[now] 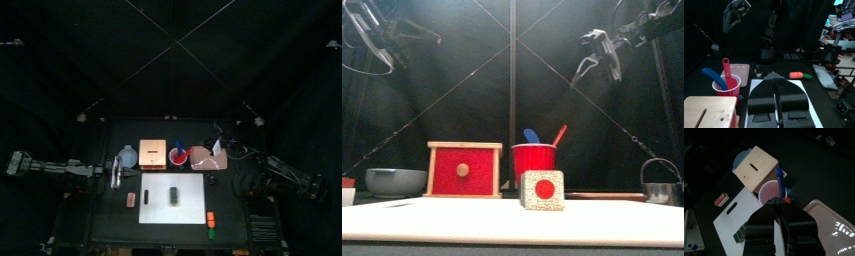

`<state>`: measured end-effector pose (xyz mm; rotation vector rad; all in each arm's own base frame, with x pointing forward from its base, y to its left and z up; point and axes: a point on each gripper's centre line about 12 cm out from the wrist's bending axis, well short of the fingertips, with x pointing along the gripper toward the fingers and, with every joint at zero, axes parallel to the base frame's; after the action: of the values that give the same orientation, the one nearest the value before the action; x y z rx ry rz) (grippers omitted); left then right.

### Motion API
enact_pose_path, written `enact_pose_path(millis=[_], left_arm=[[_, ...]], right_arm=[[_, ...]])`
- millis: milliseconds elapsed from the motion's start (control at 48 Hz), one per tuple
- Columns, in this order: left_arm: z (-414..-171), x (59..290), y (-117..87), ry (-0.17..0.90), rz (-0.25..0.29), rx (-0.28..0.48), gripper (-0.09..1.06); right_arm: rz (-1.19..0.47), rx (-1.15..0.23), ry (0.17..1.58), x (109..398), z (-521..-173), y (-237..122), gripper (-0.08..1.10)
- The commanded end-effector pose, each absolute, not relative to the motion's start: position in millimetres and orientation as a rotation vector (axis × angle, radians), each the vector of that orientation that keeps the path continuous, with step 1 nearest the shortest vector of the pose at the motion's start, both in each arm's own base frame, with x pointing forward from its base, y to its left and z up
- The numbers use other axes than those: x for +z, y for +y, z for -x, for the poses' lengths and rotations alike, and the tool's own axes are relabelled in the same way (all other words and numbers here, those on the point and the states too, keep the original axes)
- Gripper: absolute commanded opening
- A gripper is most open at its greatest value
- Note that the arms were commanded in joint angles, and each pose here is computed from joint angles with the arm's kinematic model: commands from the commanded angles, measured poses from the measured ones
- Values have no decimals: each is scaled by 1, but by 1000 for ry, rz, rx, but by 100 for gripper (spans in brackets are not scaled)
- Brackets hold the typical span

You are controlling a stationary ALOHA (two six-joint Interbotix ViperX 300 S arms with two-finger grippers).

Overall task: Cut the sushi into 4 pieces with the knife
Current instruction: Pick up the knife at its handle with right hand

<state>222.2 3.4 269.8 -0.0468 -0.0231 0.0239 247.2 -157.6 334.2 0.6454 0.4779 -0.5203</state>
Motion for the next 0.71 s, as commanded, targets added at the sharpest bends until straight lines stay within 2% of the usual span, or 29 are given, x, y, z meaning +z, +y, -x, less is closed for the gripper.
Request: enact_pose_path(millis=[21,146,271,708], left_arm=[[-225,281,6,-59,46,35,13],[-225,280,7,-56,46,40,13],[-225,280,7,-54,46,41,13],[-223,273,7,-37,48,42,13]], right_arm=[[-643,-513,496,349,-256,-169,62],[-658,-492,592,338,-270,-178,82],[-636,-457,698,324,-280,-188,95],[-807,-321,962,279,-303,-222,96]])
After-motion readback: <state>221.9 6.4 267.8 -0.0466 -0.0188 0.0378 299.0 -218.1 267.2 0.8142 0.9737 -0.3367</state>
